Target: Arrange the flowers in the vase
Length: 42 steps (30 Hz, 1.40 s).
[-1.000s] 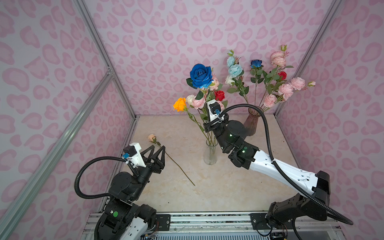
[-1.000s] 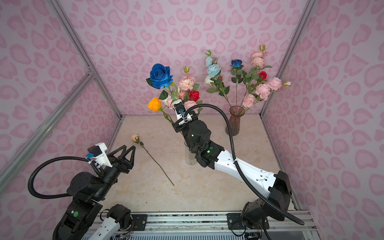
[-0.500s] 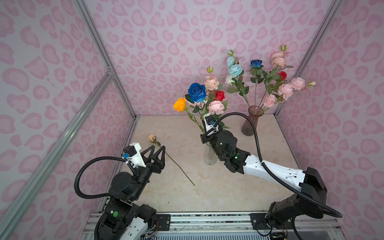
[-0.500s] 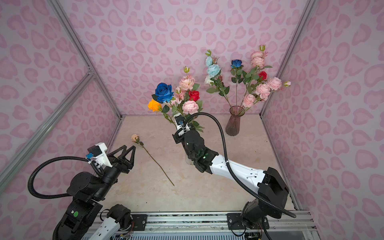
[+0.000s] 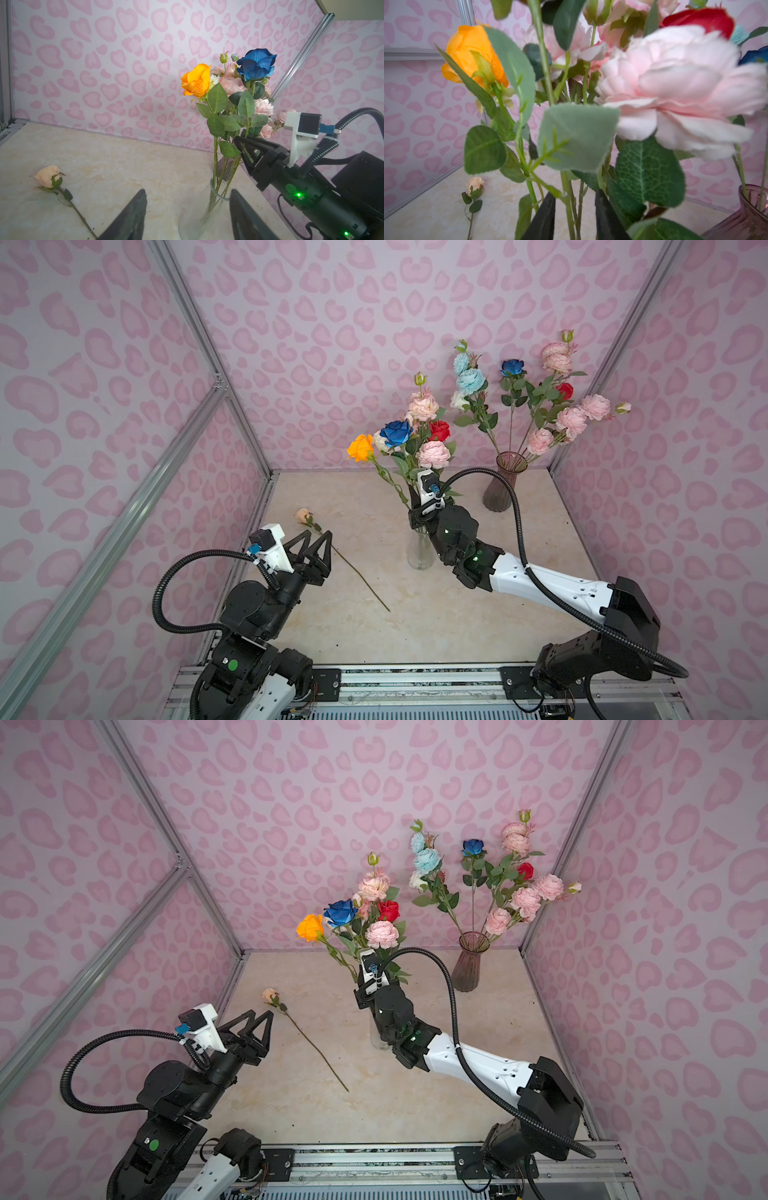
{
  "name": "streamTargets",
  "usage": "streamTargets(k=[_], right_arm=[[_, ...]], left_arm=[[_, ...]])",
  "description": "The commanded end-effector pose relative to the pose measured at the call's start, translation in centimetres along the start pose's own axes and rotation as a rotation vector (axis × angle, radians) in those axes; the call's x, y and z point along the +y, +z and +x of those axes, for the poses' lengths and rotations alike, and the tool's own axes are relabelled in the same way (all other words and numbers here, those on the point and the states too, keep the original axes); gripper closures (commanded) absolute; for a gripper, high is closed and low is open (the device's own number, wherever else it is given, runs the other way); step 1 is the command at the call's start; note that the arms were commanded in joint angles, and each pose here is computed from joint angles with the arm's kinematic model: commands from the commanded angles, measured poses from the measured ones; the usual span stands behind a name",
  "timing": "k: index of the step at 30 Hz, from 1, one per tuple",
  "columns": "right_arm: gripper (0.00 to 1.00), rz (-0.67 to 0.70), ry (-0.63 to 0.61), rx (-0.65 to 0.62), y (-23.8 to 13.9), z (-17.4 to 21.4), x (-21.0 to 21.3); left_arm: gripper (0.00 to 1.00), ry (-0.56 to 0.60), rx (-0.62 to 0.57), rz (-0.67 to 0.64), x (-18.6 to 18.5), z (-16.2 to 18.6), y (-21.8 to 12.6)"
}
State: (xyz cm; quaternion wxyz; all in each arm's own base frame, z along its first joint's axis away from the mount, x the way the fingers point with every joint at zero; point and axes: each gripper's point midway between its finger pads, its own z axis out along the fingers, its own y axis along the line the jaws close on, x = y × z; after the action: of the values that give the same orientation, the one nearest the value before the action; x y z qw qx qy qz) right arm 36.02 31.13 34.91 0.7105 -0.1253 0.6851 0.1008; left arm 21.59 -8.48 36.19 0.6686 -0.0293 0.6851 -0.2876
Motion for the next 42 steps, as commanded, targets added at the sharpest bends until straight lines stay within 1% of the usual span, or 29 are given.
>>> streamTargets(k=[1,5,8,15,20,23,26,30,31,34,38,40,42], right_arm=[[0.67,0.003,0.022,-0.009,0.0,-0.2,-0.1],[0.64,-0.010,0.055,-0.017,-0.6,-1.2,-0.3],[0.63,-0.040,0.076,-0.031,-1.6,-2.6,0.0],[0.57,-0.073,0.069,-0.037,-3.6,-4.3,0.4],[0.55,-0.073,0.059,-0.045,-4.6,-4.9,-0.1],[0.52,-0.084,0.057,-0.051,-5.6,-5.5,-0.4],[0.51,-0.111,0.061,-0.062,-6.8,-6.4,-0.3],[0.50,-0.149,0.044,-0.068,-8.9,-7.1,0.3],[0.50,-0.154,0.032,-0.064,-9.4,-7.1,0.3],[0.50,-0.176,0.011,-0.049,-11.1,-7.1,0.2],[0.51,-0.181,0.022,-0.028,-13.2,-6.5,-1.0],[0.52,-0.177,0.039,-0.018,-14.0,-6.1,-1.9],[0.54,-0.159,0.050,-0.007,-14.6,-5.5,-2.9]], left_arm=[[0.36,-0.007,-0.009,0.015,-0.3,-0.3,0.1],[0.35,-0.005,-0.013,0.008,-0.2,-0.3,0.1],[0.36,-0.020,-0.001,-0.031,0.5,0.0,0.5],[0.36,-0.109,0.092,-0.197,3.5,2.6,2.6],[0.36,-0.142,0.148,-0.223,4.2,4.4,3.8],[0.36,-0.164,0.157,-0.273,5.2,5.2,4.2],[0.36,-0.201,0.194,-0.393,7.6,7.3,4.6],[0.37,-0.225,0.300,-0.598,11.3,11.4,5.3],[0.37,-0.226,0.329,-0.633,11.9,12.3,5.6],[0.39,-0.254,0.380,-0.771,14.7,14.4,6.1],[0.39,-0.313,0.420,-0.855,18.2,16.5,7.8],[0.41,-0.311,0.470,-0.900,19.8,17.5,8.9],[0.45,-0.309,0.531,-0.923,21.1,18.6,10.3]])
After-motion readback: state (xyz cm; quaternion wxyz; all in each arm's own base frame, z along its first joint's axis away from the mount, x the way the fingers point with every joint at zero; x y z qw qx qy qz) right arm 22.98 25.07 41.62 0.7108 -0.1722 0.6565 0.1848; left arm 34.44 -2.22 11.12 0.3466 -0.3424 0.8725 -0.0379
